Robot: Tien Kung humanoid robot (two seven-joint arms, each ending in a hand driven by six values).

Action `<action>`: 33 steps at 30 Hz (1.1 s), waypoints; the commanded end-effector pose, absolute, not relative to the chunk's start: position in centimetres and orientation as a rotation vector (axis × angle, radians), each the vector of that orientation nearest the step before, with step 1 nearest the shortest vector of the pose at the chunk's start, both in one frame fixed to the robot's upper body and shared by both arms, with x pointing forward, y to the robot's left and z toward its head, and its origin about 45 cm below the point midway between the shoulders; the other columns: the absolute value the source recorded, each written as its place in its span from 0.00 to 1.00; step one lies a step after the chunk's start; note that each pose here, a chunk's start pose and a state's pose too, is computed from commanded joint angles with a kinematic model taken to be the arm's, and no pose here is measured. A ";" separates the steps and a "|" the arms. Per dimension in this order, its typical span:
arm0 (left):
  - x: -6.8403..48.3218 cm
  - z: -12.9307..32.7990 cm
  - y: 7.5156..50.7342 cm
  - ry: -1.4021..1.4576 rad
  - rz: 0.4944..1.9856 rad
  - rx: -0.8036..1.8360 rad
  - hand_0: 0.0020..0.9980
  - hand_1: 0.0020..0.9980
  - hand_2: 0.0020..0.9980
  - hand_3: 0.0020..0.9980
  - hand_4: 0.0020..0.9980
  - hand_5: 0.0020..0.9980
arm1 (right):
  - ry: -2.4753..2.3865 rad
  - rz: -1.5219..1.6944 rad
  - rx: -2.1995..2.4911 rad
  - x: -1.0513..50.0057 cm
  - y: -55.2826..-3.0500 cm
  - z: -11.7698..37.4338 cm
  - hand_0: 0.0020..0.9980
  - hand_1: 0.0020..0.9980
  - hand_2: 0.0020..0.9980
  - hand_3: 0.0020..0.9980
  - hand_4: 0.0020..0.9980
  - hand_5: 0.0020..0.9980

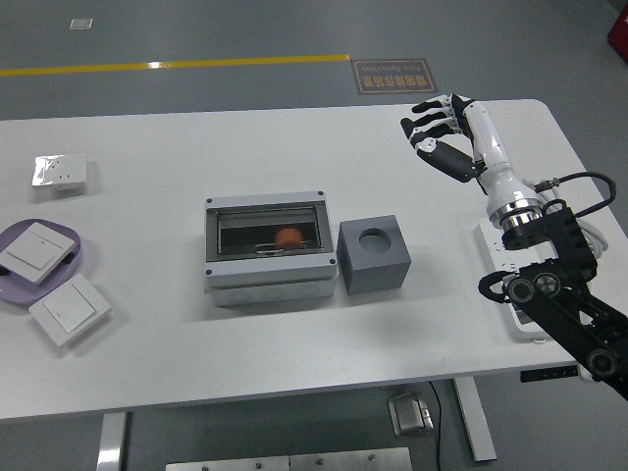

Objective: Pick up the cylinder from the cube,place it in the box,flap close box

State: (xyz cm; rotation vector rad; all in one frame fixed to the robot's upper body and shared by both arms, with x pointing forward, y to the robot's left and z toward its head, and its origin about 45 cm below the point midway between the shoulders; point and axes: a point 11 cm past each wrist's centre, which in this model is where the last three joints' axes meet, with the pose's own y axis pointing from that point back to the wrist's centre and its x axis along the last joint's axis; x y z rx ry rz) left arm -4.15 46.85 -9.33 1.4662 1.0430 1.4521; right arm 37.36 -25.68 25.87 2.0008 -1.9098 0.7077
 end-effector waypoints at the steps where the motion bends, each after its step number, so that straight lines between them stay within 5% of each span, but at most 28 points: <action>1: -4.2 -9.3 46.8 1.041 1.446 1.470 0.61 0.63 0.60 0.62 0.70 0.24 | -1.915 0.694 2.003 37.3 -25.7 25.7 0.55 0.51 0.54 0.60 0.75 0.47; 2: -4.2 -9.3 46.8 1.039 1.438 1.475 0.61 0.63 0.60 0.62 0.70 0.24 | -1.918 0.685 2.004 37.3 -25.8 25.5 0.55 0.51 0.54 0.60 0.75 0.47; 3: -4.4 -9.4 46.7 1.038 1.425 1.481 0.62 0.63 0.60 0.62 0.70 0.24 | -1.921 0.673 2.004 37.2 -25.8 25.4 0.56 0.63 0.62 0.62 0.76 0.47; 9: -5.2 -9.5 46.2 1.048 1.395 1.497 0.62 0.63 0.60 0.62 0.70 0.24 | -1.933 0.633 1.997 37.0 -26.0 24.6 0.57 0.66 0.66 0.67 0.76 0.47; 33: -5.0 -8.9 47.7 1.060 1.448 1.487 0.61 0.63 0.60 0.62 0.69 0.24 | -1.913 0.731 1.899 36.3 -26.4 23.3 0.59 0.69 0.69 0.73 0.76 0.47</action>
